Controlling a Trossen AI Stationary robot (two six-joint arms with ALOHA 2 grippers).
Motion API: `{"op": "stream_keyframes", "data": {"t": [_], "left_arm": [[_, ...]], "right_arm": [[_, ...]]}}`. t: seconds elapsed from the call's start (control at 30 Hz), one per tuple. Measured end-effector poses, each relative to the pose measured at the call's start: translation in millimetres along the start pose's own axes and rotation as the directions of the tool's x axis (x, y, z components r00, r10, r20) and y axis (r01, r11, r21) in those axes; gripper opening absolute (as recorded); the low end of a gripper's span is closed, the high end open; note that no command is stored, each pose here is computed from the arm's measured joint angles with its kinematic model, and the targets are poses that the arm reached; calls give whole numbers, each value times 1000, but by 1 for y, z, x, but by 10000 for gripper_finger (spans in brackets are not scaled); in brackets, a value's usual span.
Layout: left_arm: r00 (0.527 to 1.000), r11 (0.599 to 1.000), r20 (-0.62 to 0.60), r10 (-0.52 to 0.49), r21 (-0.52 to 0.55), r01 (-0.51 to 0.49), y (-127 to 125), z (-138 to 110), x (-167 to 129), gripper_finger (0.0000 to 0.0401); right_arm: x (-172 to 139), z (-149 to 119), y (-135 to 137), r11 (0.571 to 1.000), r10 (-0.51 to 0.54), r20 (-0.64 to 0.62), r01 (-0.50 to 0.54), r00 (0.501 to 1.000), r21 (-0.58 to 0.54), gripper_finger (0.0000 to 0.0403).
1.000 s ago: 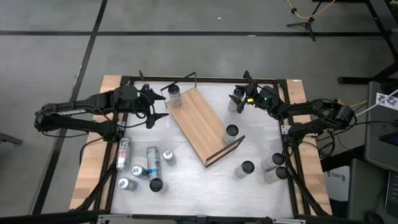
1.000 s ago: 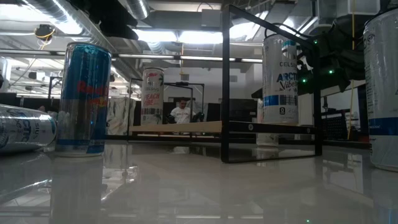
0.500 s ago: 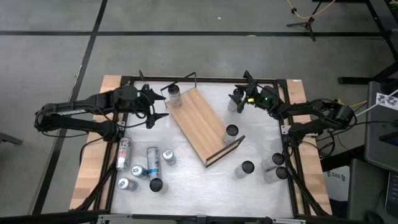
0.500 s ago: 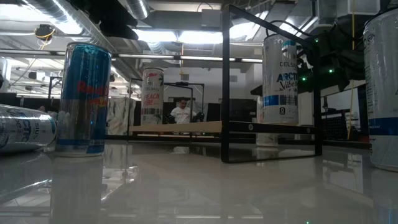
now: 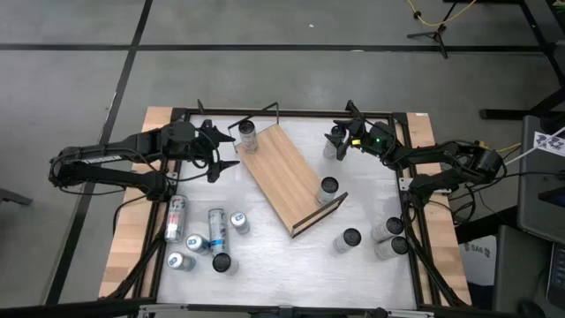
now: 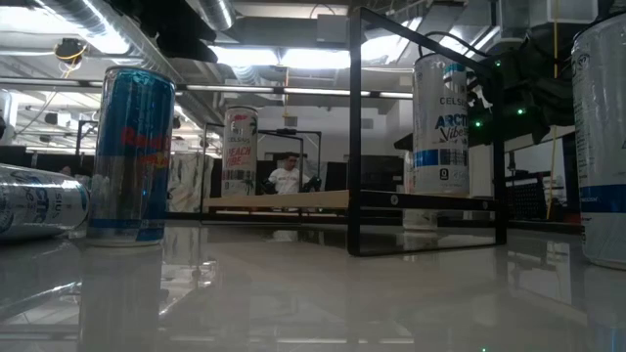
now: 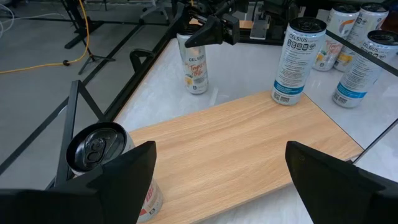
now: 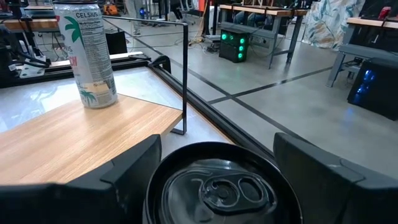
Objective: Place canned beverage on shelf
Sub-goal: Put the top white-orange soda can on the shelf
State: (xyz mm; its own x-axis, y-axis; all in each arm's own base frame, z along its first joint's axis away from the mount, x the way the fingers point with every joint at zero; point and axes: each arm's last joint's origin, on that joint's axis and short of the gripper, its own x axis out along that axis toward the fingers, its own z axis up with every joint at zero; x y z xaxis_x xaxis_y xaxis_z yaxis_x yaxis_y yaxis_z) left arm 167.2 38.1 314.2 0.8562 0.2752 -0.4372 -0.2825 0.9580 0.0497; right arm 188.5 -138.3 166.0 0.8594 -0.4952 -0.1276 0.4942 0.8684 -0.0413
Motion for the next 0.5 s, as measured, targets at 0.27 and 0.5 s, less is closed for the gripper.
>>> {"op": "stream_keyframes", "data": {"t": [0.27,0.5], "left_arm": [[1000,1000,0,0,0,0,0,0,0,350],[1000,1000,0,0,0,0,0,0,0,350]], "right_arm": [[0,5,0,1000,-3,47,3,999,-6,305],[-2,12,0,1000,-5,95,6,995,-12,305]]}}
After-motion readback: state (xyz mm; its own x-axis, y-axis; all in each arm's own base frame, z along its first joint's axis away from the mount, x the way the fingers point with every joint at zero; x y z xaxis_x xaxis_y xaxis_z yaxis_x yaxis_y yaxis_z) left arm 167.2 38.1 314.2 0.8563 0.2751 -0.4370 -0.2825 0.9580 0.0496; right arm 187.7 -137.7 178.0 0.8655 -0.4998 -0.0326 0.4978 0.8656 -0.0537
